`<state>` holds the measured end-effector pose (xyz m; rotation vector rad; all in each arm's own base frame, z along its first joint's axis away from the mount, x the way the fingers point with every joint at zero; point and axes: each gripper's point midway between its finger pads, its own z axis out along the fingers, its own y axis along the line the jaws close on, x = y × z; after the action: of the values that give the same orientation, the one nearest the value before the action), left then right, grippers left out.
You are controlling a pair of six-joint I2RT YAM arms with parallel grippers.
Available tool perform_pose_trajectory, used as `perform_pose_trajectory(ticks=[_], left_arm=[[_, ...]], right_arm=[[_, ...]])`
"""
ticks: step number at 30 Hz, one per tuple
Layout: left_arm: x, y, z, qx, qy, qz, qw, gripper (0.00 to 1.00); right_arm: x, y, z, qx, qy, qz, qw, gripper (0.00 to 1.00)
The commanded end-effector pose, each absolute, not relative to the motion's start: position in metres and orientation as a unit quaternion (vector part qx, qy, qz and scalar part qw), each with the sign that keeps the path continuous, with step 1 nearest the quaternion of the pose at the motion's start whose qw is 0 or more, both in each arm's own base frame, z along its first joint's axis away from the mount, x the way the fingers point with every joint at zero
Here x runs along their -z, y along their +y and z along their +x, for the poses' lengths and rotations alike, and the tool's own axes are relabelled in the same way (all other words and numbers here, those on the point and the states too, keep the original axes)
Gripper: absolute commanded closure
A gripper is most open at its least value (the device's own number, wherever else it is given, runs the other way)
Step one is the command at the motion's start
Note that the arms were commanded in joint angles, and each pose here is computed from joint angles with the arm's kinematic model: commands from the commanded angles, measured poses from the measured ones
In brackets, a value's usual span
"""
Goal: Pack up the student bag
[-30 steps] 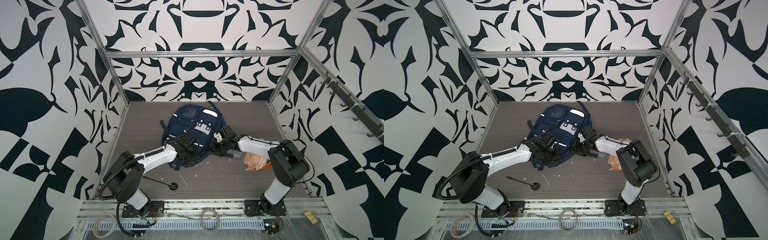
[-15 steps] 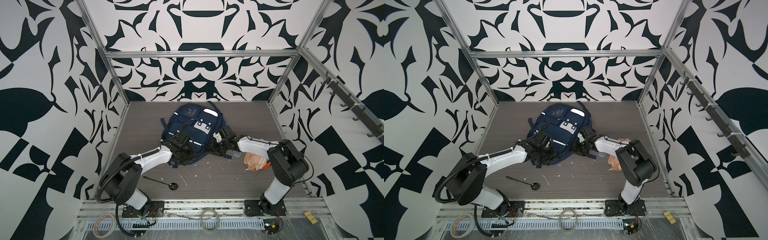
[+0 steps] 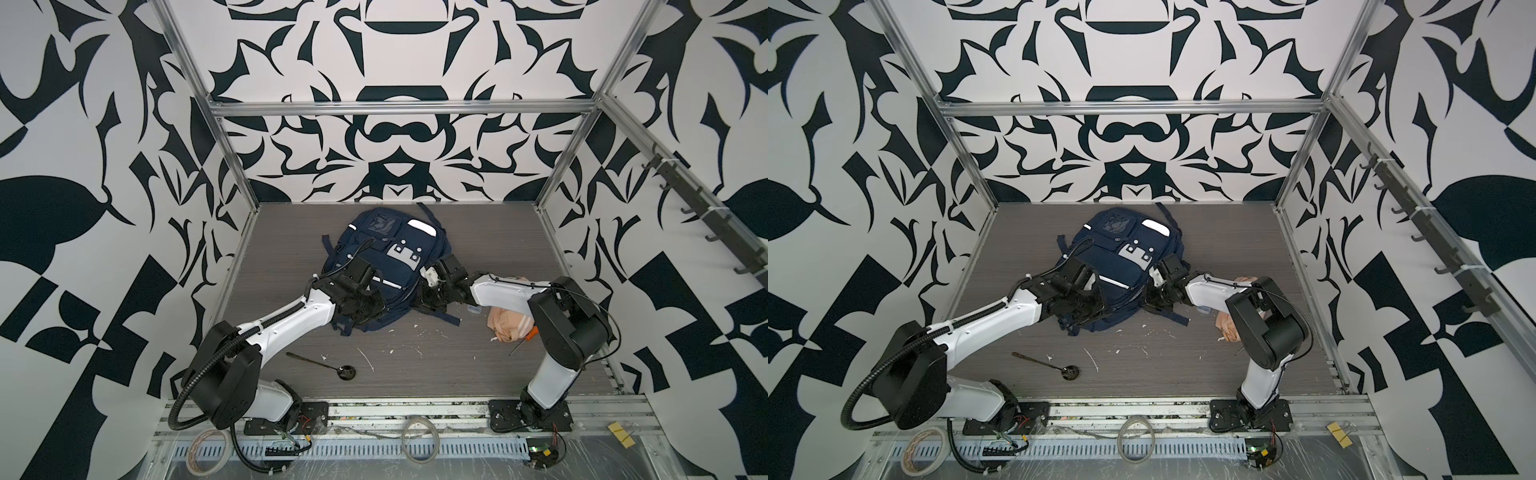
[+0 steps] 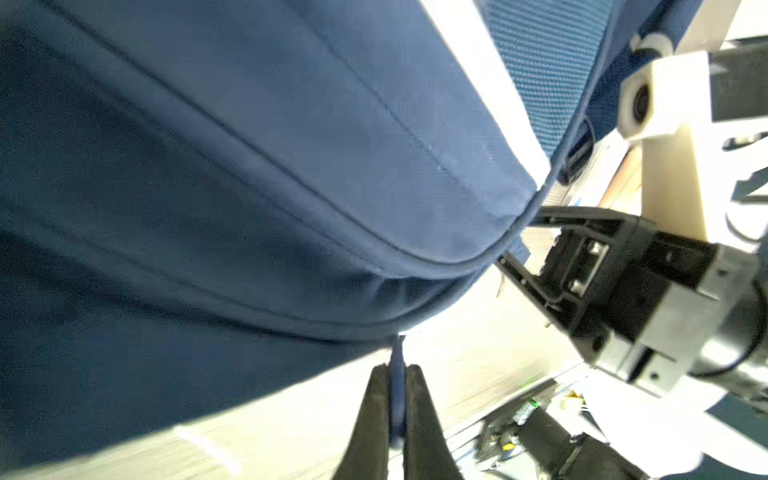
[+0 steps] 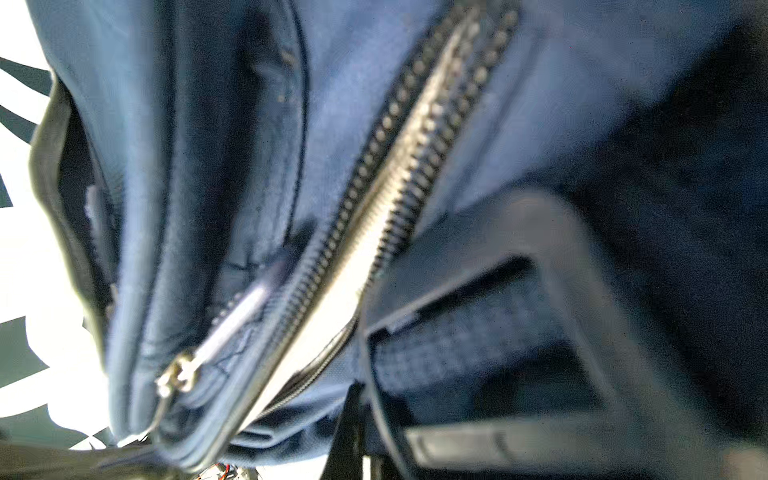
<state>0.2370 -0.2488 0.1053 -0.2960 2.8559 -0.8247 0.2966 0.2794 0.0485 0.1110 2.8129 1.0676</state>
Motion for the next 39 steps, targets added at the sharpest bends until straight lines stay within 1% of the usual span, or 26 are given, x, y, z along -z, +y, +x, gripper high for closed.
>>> perform_pose_trajectory(ticks=[1,10,18,20,24,29,34,39], left_arm=[[-0.113,-0.216,0.221,0.215,0.973,-0.055,0.07,1.0],[-0.121,-0.177,0.229,0.186,0.976,-0.04,0.103,1.0],[-0.124,-0.131,0.254,0.113,0.982,-0.037,0.149,1.0],[-0.132,-0.118,0.26,0.1,0.979,-0.035,0.176,1.0],[-0.133,-0.098,0.27,0.084,0.976,-0.046,0.195,1.0],[-0.14,-0.088,0.278,0.071,0.972,-0.049,0.218,1.0],[-0.139,-0.093,0.271,0.082,0.973,-0.051,0.21,1.0],[-0.133,-0.074,0.241,0.049,0.974,-0.087,0.205,1.0]], right_arm=[[-0.047,0.251,0.309,-0.297,0.948,0.049,0.102,1.0],[-0.058,0.209,0.324,-0.294,0.943,0.085,0.13,1.0],[-0.066,0.176,0.328,-0.276,0.944,0.106,0.146,1.0],[-0.069,0.167,0.33,-0.269,0.945,0.109,0.152,1.0],[-0.078,0.156,0.333,-0.254,0.949,0.099,0.16,1.0],[-0.085,0.153,0.341,-0.237,0.954,0.077,0.167,1.0],[-0.09,0.152,0.359,-0.212,0.96,0.052,0.176,1.0],[-0.097,0.157,0.383,-0.184,0.965,0.02,0.187,1.0]])
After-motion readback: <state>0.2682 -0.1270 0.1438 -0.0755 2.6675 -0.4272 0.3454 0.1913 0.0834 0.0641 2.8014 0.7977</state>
